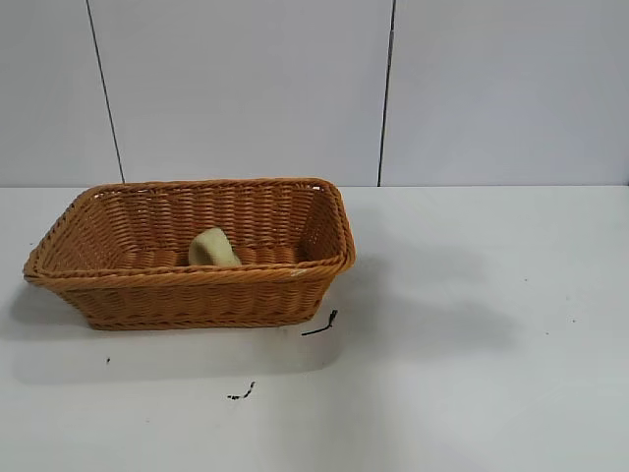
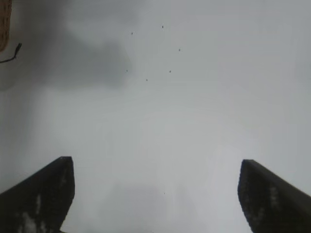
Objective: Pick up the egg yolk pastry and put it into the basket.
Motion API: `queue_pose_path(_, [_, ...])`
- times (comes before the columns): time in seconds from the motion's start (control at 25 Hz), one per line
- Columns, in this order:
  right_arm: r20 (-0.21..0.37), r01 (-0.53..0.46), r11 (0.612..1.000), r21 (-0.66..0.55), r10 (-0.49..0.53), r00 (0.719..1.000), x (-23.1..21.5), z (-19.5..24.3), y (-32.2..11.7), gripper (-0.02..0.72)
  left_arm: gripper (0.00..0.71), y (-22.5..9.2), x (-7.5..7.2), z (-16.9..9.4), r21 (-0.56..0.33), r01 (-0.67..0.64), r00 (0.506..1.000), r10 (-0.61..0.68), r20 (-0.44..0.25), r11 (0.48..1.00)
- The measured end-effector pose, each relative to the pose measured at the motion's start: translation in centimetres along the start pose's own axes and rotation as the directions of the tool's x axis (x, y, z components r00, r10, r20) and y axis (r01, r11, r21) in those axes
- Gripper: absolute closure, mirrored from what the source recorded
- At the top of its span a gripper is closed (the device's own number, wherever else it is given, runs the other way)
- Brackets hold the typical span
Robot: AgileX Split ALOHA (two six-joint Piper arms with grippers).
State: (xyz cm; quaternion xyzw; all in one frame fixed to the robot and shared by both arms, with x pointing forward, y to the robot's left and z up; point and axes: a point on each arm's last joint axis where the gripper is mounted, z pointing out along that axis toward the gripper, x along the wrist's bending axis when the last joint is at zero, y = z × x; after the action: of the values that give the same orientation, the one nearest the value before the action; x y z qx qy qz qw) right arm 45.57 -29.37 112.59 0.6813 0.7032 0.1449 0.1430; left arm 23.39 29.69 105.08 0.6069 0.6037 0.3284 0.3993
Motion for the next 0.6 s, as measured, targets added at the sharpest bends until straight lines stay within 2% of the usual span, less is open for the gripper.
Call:
queue_pose_path(0.12, [0.011, 0.003, 0.999, -0.054, -0.002, 1.000, -0.1, -1.4, -3.9, 0.071, 0.015, 0.0, 0.0, 0.0, 0.000, 0.000, 1.000, 0.000, 0.000, 1.000])
queue_pose_path(0.32, [0.036, 0.015, 0.976, -0.216, -0.007, 0.999, -0.2, -2.4, -9.7, 0.071, 0.015, 0.0, 0.0, 0.0, 0.000, 0.000, 1.000, 0.000, 0.000, 1.000])
queue_pose_path(0.6, [0.041, 0.019, 0.937, -0.348, -0.006, 0.999, -0.1, -0.7, -16.3, 0.071, 0.015, 0.0, 0.0, 0.0, 0.000, 0.000, 1.000, 0.000, 0.000, 1.000])
